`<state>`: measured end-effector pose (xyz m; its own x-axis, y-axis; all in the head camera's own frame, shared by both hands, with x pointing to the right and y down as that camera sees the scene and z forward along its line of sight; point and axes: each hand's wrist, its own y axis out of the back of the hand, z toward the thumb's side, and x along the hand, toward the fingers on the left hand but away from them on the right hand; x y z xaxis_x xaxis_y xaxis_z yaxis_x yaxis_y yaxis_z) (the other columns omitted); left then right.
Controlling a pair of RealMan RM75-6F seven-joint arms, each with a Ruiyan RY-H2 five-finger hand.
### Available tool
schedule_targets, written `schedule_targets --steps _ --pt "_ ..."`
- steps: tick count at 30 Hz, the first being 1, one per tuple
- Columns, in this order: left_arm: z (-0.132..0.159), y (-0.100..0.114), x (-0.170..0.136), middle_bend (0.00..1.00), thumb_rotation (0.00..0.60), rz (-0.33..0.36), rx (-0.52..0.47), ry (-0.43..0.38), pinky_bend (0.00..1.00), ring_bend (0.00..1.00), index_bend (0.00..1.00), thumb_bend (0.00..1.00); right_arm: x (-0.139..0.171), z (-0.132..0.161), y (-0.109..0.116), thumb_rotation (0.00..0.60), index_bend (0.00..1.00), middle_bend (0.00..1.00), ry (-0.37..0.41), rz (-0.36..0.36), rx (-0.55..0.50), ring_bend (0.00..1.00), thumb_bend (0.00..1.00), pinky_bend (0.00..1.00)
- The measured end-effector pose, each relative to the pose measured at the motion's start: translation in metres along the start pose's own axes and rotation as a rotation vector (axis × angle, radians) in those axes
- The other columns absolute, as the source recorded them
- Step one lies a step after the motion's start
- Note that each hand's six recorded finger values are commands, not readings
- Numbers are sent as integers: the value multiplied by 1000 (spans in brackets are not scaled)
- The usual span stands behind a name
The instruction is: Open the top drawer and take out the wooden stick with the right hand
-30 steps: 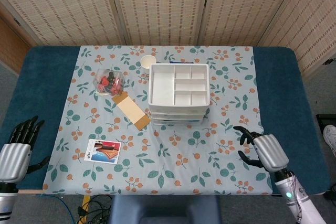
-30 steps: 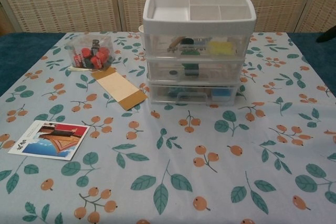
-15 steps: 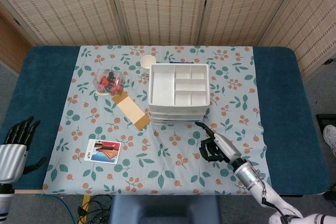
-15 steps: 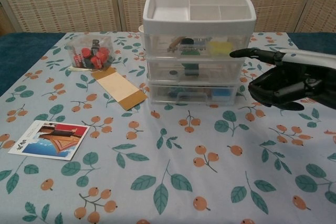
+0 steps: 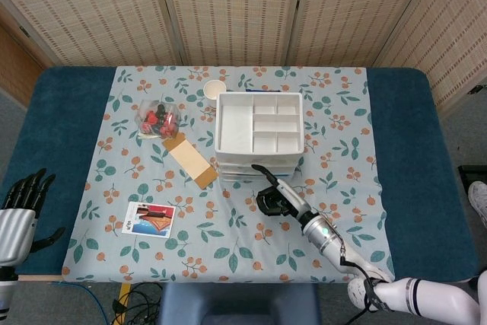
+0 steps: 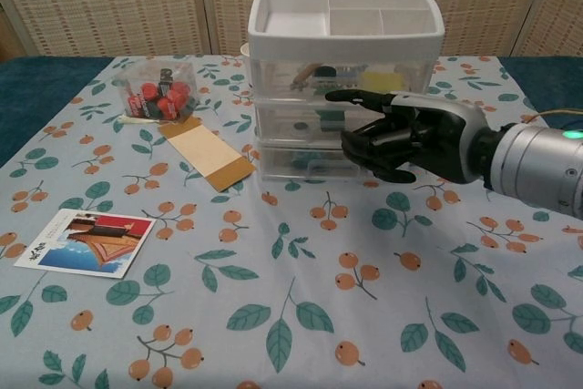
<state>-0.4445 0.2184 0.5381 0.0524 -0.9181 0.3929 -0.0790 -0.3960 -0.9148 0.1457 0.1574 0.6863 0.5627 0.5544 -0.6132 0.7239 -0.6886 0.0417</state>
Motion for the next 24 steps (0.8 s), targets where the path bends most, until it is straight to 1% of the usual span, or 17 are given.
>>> schedule_targets --steps 5,14,24 --pt "-2 -1 0 0 600 -1 -1 6 79 0 32 159 -9 1 -2 600 2 758 -4 2 8 835 578 909" --pt "-2 -3 2 0 600 -6 -2 2 79 0 32 159 -15 4 -3 600 2 758 -3 3 24 835 582 909" --pt "-2 -4 4 0 600 -13 -4 4 78 0 32 159 -20 6 -3 600 117 758 -6 2 36 835 587 909"
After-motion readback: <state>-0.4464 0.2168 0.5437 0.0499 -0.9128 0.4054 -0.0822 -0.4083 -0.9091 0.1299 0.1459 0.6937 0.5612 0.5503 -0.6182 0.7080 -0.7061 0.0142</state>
